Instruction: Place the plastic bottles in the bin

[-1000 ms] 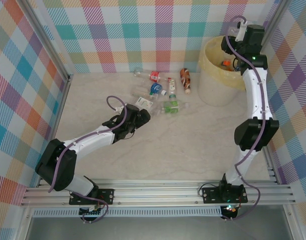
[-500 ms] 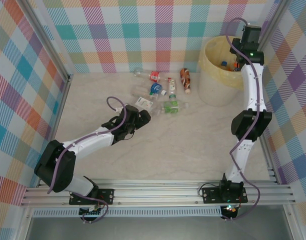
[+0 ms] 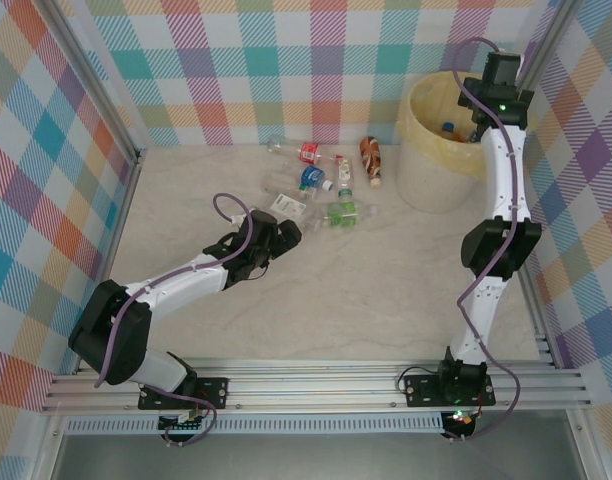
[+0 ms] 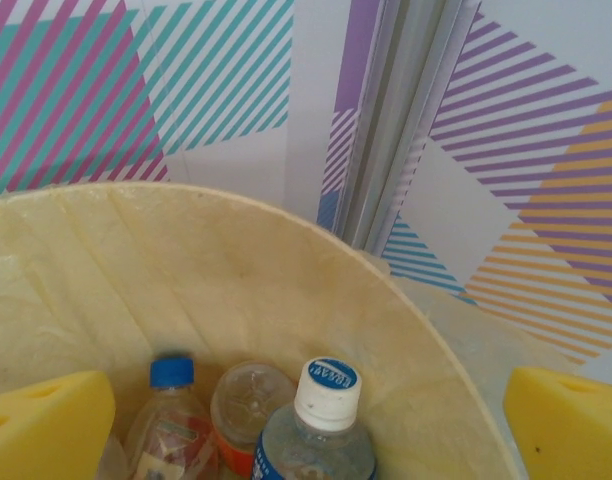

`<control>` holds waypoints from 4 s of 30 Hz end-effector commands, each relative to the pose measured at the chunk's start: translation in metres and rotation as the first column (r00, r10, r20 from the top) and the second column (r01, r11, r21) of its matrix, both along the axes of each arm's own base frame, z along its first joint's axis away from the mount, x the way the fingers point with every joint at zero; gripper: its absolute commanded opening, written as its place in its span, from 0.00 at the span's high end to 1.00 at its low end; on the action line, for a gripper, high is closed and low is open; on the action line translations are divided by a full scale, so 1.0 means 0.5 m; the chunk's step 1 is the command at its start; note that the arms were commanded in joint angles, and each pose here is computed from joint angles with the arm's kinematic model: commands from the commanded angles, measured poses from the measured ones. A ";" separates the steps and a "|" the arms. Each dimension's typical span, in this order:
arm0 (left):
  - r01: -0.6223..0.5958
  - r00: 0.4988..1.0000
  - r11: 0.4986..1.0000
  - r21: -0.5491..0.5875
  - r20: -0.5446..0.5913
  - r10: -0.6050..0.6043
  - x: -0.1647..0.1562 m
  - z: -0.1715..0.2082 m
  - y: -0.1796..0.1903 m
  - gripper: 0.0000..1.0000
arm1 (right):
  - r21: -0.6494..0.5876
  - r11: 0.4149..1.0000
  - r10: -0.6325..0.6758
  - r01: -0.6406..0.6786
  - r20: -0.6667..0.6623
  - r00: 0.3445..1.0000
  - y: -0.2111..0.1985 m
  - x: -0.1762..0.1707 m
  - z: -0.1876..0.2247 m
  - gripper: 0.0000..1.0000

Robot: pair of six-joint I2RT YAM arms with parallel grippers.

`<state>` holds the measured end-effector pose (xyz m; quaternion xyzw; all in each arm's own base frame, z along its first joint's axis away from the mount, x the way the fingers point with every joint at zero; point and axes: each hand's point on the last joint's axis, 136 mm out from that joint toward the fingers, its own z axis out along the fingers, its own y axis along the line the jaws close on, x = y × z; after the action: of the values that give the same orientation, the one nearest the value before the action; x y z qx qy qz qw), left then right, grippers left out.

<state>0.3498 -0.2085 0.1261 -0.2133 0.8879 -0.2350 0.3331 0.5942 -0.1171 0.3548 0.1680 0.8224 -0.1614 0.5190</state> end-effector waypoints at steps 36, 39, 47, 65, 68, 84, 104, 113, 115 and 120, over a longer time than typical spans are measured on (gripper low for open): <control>-0.008 0.984 0.995 0.095 -0.178 0.025 0.154 -0.006 -0.123 0.00 | 0.579 0.491 0.510 -0.651 0.415 0.753 0.371 -0.399 -0.024 0.00; 0.059 0.991 0.998 0.038 -0.121 -0.054 0.195 0.004 -0.175 0.00 | 0.599 0.470 0.523 -0.649 0.404 0.751 0.379 -0.404 -0.040 0.00; 0.119 0.991 0.991 0.061 -0.066 -0.115 0.277 -0.015 -0.235 0.00 | 0.612 0.442 0.542 -0.656 0.400 0.739 0.393 -0.406 -0.045 0.00; 0.061 0.982 0.975 0.214 -0.189 -0.020 0.153 -0.068 -0.076 0.00 | 0.616 0.448 0.553 -0.648 0.379 0.742 0.399 -0.406 -0.053 0.00; 0.063 0.981 0.970 0.235 -0.191 -0.018 0.123 -0.059 -0.049 0.00 | 0.619 0.447 0.553 -0.646 0.376 0.743 0.400 -0.404 -0.055 0.00; 0.020 0.979 0.929 0.369 -0.198 0.058 0.019 -0.022 0.073 0.00 | 0.630 0.438 0.567 -0.642 0.360 0.740 0.420 -0.395 -0.061 0.00; -0.036 0.951 0.895 0.444 -0.261 0.168 0.081 -0.085 0.049 0.00 | 0.611 0.450 0.595 -0.651 0.339 0.729 0.440 -0.391 -0.058 0.00; -0.083 0.932 0.864 0.497 -0.267 0.243 0.081 -0.112 0.073 0.00 | 0.596 0.471 0.604 -0.650 0.320 0.730 0.441 -0.395 -0.062 0.00; -0.075 0.931 0.870 0.488 -0.277 0.236 0.083 -0.121 0.068 0.00 | 0.593 0.475 0.605 -0.650 0.317 0.730 0.441 -0.395 -0.062 0.00; -0.045 0.937 0.893 0.448 -0.292 0.193 0.093 -0.141 0.045 0.00 | 0.592 0.477 0.607 -0.650 0.313 0.731 0.442 -0.398 -0.063 0.00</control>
<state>0.3894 -0.1855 0.0585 -0.2198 0.9461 0.0366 0.2351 0.3961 0.1016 0.3075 0.0505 0.8166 0.3546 0.4526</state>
